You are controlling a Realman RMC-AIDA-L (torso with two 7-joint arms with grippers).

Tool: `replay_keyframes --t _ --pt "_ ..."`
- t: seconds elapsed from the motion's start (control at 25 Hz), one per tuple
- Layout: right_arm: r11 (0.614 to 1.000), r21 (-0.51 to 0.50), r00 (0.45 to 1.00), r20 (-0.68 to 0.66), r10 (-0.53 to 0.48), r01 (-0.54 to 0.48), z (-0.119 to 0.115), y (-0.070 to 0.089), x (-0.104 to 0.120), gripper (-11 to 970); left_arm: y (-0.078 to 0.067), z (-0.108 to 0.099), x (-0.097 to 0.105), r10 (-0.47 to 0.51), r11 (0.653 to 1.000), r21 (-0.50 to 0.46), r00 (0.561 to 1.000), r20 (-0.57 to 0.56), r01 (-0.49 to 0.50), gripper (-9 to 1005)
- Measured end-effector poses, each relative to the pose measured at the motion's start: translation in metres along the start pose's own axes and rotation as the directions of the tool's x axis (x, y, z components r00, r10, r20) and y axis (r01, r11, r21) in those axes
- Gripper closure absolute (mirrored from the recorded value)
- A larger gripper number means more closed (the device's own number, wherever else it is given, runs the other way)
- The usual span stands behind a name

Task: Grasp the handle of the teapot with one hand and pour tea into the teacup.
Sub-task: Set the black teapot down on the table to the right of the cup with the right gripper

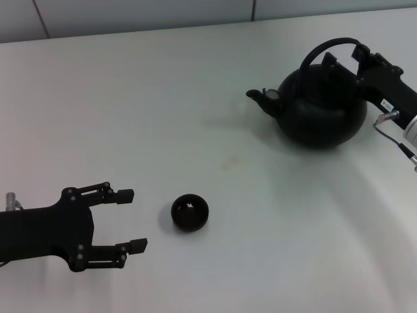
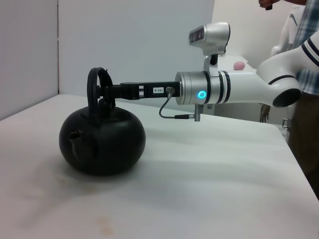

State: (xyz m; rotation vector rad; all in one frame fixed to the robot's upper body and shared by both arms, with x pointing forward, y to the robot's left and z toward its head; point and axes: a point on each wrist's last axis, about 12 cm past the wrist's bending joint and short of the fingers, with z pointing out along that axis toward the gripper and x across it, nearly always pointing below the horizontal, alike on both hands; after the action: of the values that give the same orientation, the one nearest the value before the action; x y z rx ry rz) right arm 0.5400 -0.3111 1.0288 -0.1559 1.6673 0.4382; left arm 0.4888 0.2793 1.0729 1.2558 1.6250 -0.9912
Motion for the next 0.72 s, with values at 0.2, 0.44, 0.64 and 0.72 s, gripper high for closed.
replay_keyframes --t 0.2,0.44,0.64,0.72 --pt "1.000 -0.006 1.000 -0.001 0.006 -0.006 -0.003 0.000 0.000 219 0.001 -0.001 -0.001 0.003 1.000 0.001 1.000 -0.002 -0.003 163" --pt "1.000 0.006 1.000 0.008 -0.018 0.018 -0.013 -0.003 0.003 218 0.001 -0.001 -0.001 0.004 1.000 0.001 1.000 -0.003 -0.004 164" --pt "0.999 0.023 0.999 0.020 -0.027 0.026 -0.029 -0.007 0.007 217 0.002 -0.002 -0.001 0.004 1.000 0.001 1.000 -0.004 -0.004 164" --pt "0.999 0.030 0.999 0.029 -0.038 0.038 -0.036 -0.010 0.006 217 0.001 -0.001 -0.002 0.000 1.000 0.006 1.000 -0.003 0.000 164"
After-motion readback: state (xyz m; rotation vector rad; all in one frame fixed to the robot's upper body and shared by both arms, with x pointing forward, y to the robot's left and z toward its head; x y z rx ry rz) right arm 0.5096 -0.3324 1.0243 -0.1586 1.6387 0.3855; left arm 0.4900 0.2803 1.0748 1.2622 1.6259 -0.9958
